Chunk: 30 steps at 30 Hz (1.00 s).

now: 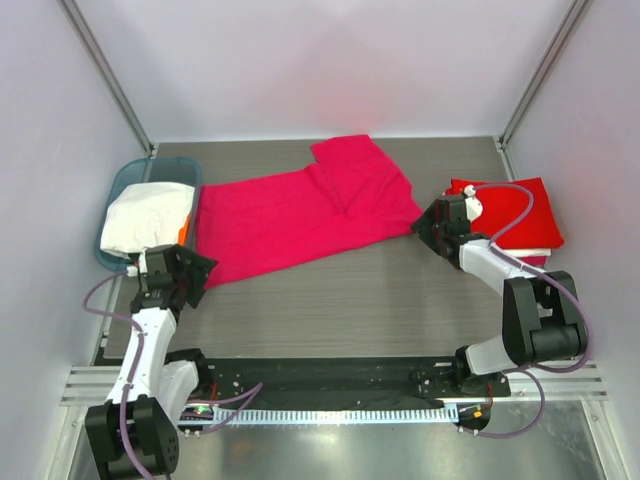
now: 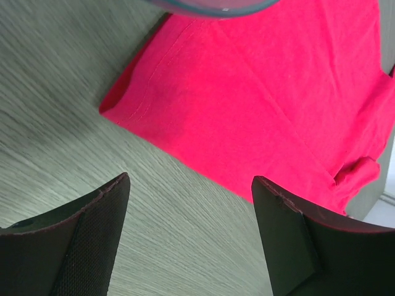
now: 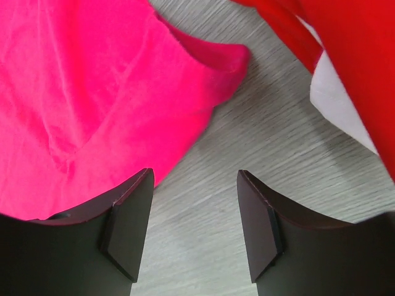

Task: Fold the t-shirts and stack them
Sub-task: Fold the tshirt, then flatten the tshirt out

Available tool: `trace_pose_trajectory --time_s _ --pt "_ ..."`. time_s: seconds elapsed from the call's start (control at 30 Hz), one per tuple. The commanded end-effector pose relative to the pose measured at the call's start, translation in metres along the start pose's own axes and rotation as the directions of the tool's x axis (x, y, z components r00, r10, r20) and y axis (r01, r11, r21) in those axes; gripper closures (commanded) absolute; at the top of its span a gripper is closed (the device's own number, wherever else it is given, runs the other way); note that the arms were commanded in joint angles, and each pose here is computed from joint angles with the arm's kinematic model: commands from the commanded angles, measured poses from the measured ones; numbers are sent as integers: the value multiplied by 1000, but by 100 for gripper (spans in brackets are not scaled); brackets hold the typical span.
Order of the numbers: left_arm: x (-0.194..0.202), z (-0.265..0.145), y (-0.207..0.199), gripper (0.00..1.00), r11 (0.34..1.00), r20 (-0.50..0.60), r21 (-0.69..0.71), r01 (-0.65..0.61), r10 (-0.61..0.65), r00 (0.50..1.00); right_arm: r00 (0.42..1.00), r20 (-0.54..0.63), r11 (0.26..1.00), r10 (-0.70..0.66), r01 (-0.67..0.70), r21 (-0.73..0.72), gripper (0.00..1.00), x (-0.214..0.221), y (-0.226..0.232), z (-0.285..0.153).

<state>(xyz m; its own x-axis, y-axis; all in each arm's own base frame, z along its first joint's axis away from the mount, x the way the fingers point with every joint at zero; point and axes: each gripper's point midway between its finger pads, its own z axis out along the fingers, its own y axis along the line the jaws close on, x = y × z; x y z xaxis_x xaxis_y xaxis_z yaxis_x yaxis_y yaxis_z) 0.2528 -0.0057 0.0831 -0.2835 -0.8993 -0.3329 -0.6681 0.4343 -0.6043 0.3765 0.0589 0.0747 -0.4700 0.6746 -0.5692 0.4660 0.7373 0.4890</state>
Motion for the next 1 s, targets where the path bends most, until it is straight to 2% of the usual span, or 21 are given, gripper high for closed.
trace_pose_trajectory --time_s 0.0,0.23,0.57,0.73,0.8,0.87,0.9,0.93,0.97 --pt "-2 -3 -12 20 995 17 74 65 -66 998 979 179 995 96 -95 -15 38 -32 12 6" --pt "-2 1 2 23 994 62 62 85 -89 994 967 224 990 121 -135 46 42 -30 -1 35" --pt "5 19 23 24 995 57 5 99 -99 993 953 288 984 97 -136 118 49 -42 -10 56" --pt "-1 24 28 30 996 87 -27 83 -80 993 948 310 984 77 -122 130 54 -48 -9 59" --pt "-2 25 31 32 995 96 -38 88 -84 992 946 316 984 77 -122 127 59 -50 -7 60" --pt "-4 26 35 35 995 115 -44 94 -89 989 947 310 985 77 -121 125 67 -49 -6 62" --pt "-4 27 38 40 994 125 -51 102 -94 988 948 308 985 80 -122 119 75 -50 -4 62" --pt "-5 27 37 40 993 128 -46 104 -98 987 948 308 986 79 -120 119 75 -50 -4 62" --pt "-5 28 40 42 993 139 -54 108 -100 985 947 310 985 82 -124 118 88 -51 -3 62"
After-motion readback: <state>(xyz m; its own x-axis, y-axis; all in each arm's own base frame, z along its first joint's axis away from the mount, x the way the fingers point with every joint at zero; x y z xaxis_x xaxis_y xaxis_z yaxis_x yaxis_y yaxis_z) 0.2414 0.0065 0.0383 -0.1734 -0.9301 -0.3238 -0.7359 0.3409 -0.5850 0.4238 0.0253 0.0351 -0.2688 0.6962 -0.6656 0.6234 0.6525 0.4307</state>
